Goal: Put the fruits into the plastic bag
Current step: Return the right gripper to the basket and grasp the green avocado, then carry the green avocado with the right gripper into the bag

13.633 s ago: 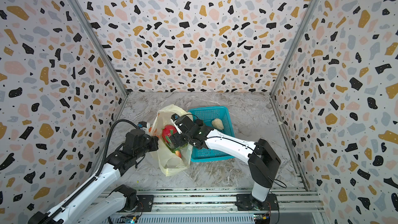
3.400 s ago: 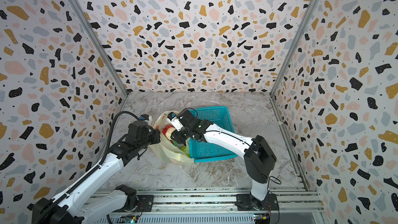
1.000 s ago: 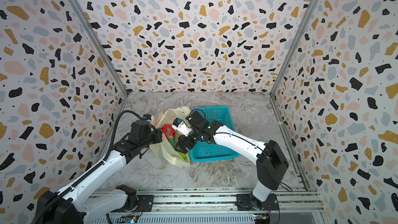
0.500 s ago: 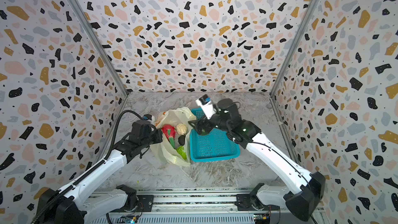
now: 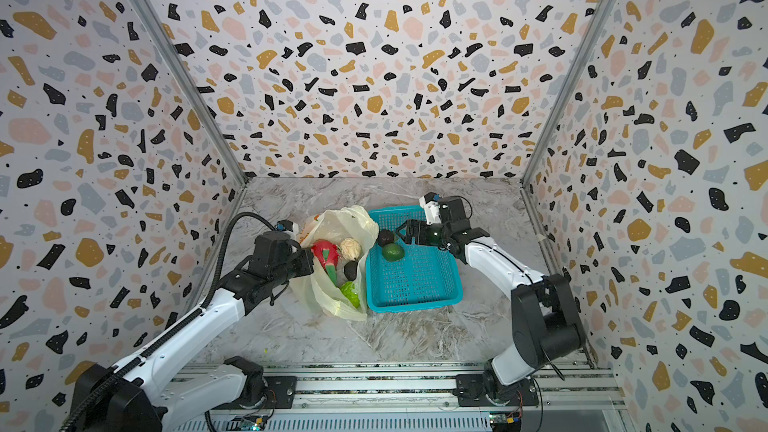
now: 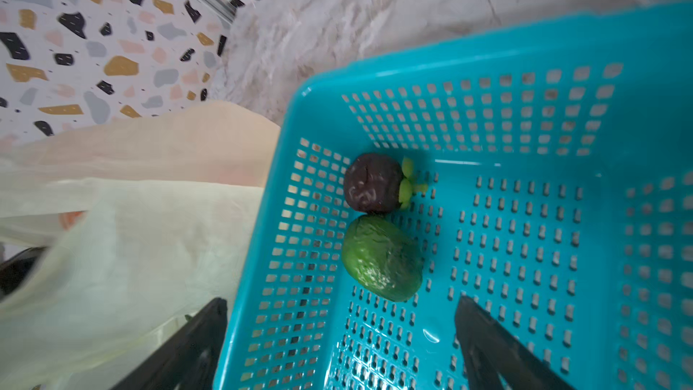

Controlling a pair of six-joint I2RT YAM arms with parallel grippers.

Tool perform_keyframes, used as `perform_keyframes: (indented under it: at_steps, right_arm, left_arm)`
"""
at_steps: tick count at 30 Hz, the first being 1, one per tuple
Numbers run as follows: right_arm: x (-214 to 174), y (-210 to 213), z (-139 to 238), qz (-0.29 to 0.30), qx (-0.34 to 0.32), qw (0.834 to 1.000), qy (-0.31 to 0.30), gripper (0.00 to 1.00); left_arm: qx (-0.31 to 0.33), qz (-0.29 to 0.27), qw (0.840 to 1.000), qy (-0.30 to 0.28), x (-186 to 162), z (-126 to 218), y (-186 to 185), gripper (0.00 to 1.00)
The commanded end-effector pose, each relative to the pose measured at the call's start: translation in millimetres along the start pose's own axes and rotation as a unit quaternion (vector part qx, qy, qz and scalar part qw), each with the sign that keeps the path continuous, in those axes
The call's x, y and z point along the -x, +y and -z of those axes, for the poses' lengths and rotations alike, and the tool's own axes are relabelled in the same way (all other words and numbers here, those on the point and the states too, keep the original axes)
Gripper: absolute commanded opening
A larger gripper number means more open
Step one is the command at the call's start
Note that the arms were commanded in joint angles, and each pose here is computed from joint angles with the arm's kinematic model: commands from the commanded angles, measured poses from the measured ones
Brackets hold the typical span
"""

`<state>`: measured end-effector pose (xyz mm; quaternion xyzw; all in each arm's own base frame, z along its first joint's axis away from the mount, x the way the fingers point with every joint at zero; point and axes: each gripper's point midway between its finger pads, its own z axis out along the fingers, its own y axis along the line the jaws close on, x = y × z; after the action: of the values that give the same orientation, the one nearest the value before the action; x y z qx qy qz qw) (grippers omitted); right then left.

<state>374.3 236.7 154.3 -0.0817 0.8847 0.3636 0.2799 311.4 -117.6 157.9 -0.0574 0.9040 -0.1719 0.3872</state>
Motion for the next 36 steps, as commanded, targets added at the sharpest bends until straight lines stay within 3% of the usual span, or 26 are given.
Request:
perform_keyframes:
  at_steps: [1, 9, 21, 28, 32, 36]
  right_arm:
    - [1, 8, -11, -0.009, 0.013, 1.000, 0.017, 0.93]
    - [-22, 0, -59, 0.001, -0.003, 0.996, 0.084, 0.90]
    - [-55, -13, -89, 0.040, -0.061, 0.988, 0.139, 0.81]
    - [-59, -13, -101, 0.053, -0.079, 0.985, 0.142, 0.66]
    - [-54, -12, -102, 0.056, -0.080, 0.986, 0.137, 0.50]
    - [-47, -8, -91, 0.053, -0.087, 0.987, 0.124, 0.46]
  left_arm:
    - [-0.007, 0.005, 1.000, -0.012, 2, 2, -1, 0.00]
    - [-0.004, 0.003, 1.000, -0.011, 0, 2, 1, 0.00]
    - [-0.003, 0.003, 1.000, -0.008, -3, 2, 2, 0.00]
    - [-0.003, 0.002, 1.000, -0.006, -2, 1, 2, 0.00]
    - [0.000, 0.001, 1.000, -0.008, -1, 3, 2, 0.00]
    - [0.001, 0.001, 1.000, -0.009, -1, 4, 2, 0.00]
